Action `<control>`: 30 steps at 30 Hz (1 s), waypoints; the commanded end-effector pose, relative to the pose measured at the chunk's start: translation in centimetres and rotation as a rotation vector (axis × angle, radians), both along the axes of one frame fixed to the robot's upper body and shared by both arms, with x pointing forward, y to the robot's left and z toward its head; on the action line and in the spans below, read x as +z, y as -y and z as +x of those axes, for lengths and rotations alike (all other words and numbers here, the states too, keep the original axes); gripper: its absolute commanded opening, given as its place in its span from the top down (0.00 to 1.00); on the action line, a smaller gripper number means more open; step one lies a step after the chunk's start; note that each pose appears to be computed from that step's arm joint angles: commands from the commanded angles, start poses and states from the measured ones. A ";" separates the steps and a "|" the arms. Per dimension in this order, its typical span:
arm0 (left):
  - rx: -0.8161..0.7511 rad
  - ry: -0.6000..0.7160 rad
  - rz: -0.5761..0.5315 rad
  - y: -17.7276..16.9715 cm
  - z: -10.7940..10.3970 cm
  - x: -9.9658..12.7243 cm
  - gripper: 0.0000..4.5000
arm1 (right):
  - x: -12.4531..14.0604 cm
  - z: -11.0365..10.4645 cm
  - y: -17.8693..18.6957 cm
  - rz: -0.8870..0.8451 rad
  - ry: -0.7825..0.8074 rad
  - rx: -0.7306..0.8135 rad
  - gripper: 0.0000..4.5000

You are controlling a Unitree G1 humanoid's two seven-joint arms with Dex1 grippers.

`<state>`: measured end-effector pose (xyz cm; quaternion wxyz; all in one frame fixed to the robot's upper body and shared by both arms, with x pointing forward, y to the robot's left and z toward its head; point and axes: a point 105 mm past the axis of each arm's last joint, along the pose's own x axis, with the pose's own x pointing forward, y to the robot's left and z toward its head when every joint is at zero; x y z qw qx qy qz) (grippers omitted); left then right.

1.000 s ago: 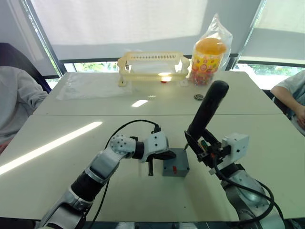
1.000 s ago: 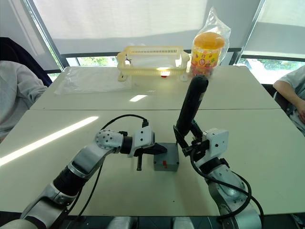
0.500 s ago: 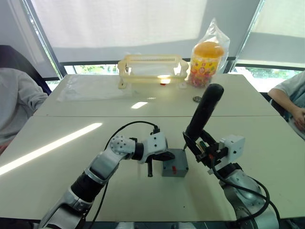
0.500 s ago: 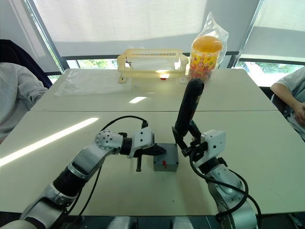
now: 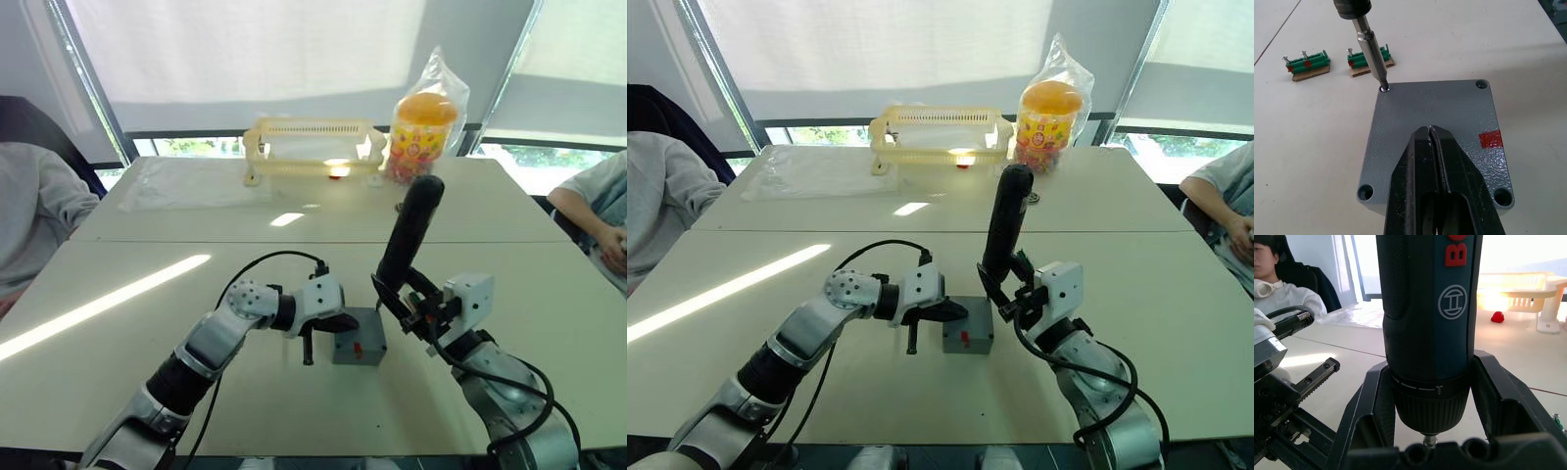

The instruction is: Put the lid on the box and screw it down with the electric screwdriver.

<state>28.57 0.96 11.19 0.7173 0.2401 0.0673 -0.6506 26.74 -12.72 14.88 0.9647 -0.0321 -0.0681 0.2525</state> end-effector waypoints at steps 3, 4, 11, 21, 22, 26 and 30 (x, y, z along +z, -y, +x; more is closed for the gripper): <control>0.014 -0.059 0.064 -0.2 -0.4 -2.1 1.00 | -5.5 -0.1 0.9 -0.041 -0.246 -0.024 0.61; 0.014 -0.060 0.064 -0.2 -0.4 -2.1 1.00 | -5.5 -0.1 0.9 -0.041 -0.247 -0.024 0.61; 0.012 -0.060 0.063 -0.2 -0.4 -2.1 1.00 | -4.9 0.0 0.9 -0.038 -0.218 -0.033 0.61; 0.010 -0.060 0.062 -0.1 -0.3 -2.0 1.00 | -3.9 0.0 1.0 -0.035 -0.182 -0.046 0.61; 0.009 -0.060 0.061 0.0 -0.3 -2.0 1.00 | -3.8 0.0 1.0 -0.035 -0.177 -0.046 0.61; 0.010 -0.061 0.062 -0.1 -0.2 -2.1 1.00 | -1.3 0.0 1.1 -0.018 -0.092 -0.047 0.61; 0.012 -0.067 0.063 -0.3 -0.2 -2.3 1.00 | 6.8 -1.0 0.7 0.057 0.133 0.020 0.61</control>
